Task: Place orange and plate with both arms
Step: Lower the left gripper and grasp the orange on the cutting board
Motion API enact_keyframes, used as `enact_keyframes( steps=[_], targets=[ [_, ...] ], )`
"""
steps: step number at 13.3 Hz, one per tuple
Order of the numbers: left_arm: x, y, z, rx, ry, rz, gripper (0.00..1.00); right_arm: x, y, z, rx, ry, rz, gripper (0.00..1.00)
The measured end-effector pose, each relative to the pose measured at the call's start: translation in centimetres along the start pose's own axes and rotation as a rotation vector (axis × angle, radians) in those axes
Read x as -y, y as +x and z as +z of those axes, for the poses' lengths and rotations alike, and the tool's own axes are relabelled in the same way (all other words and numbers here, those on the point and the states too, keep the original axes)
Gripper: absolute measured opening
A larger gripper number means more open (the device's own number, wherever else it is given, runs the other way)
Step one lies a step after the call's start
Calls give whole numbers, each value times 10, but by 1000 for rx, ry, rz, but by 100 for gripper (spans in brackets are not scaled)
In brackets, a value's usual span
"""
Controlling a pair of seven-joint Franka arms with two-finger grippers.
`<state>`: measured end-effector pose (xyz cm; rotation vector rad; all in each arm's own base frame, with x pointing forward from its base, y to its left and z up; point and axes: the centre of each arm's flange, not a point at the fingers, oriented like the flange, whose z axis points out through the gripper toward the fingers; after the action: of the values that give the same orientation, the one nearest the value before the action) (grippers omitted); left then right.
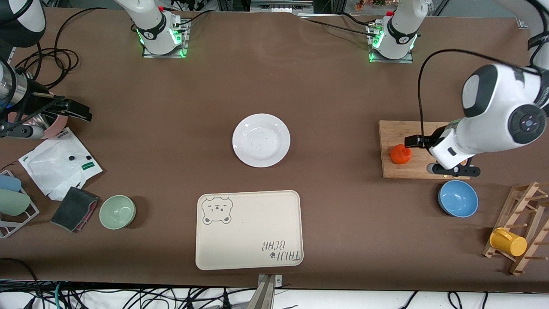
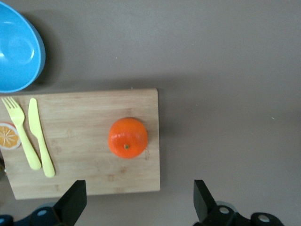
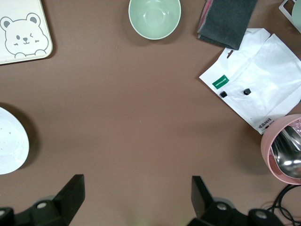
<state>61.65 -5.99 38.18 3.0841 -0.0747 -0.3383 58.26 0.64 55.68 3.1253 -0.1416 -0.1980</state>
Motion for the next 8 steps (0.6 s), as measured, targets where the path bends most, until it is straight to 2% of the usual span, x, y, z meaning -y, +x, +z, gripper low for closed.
enact_keyframes(
  steps=[5,8],
  targets=[
    [6,-6,93,-105,94,62,100,0,0,0,0,0,0,100],
    [8,-21,145,-194,82,80,100,0,0,0,1,0,0,100]
  ],
)
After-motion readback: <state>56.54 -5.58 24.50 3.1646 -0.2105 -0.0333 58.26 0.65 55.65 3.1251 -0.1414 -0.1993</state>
